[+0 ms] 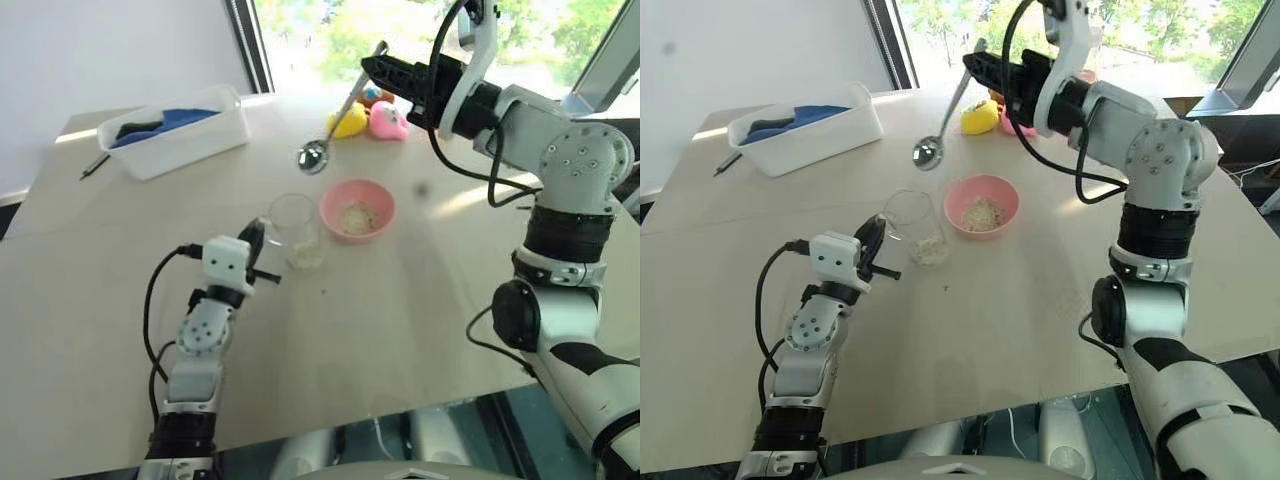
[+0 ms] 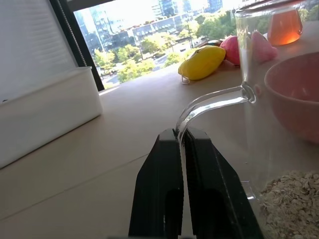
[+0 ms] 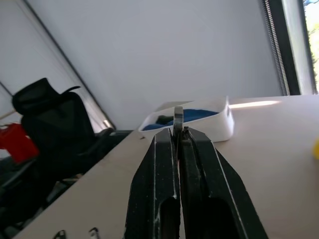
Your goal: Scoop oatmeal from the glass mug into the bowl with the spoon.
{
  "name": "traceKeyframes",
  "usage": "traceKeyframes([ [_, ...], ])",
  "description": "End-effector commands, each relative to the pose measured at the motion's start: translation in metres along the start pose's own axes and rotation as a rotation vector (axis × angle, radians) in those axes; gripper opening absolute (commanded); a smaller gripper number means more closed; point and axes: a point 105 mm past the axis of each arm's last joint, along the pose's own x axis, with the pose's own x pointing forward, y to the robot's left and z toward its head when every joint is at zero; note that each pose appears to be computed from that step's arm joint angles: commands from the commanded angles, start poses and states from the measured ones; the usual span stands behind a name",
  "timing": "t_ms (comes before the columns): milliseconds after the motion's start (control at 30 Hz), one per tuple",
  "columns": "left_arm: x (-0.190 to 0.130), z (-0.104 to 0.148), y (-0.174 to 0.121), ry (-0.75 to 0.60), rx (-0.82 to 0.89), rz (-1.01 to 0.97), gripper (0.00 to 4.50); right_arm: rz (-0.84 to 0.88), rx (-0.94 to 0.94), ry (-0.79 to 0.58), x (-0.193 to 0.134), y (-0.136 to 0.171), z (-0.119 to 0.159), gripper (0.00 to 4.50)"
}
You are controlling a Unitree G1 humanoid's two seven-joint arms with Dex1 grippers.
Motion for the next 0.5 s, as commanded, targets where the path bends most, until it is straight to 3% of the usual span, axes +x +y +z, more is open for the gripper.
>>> traceKeyframes([
  [33, -0.005, -0.018, -0.007, 0.079, -0.025, -0.037, 0.06, 0.040, -0.045, 0.026, 0.000, 0.017, -0.007, 0.00],
  [200, -0.007, -0.019, -0.009, 0.082, -0.029, -0.045, 0.06, -0.031, -0.140, 0.122, 0.010, 0.004, -0.047, 0.00],
  [500, -0.009, -0.017, -0.010, 0.080, -0.013, -0.041, 0.06, 0.022, -0.195, 0.151, 0.029, 0.014, -0.068, 0.00],
])
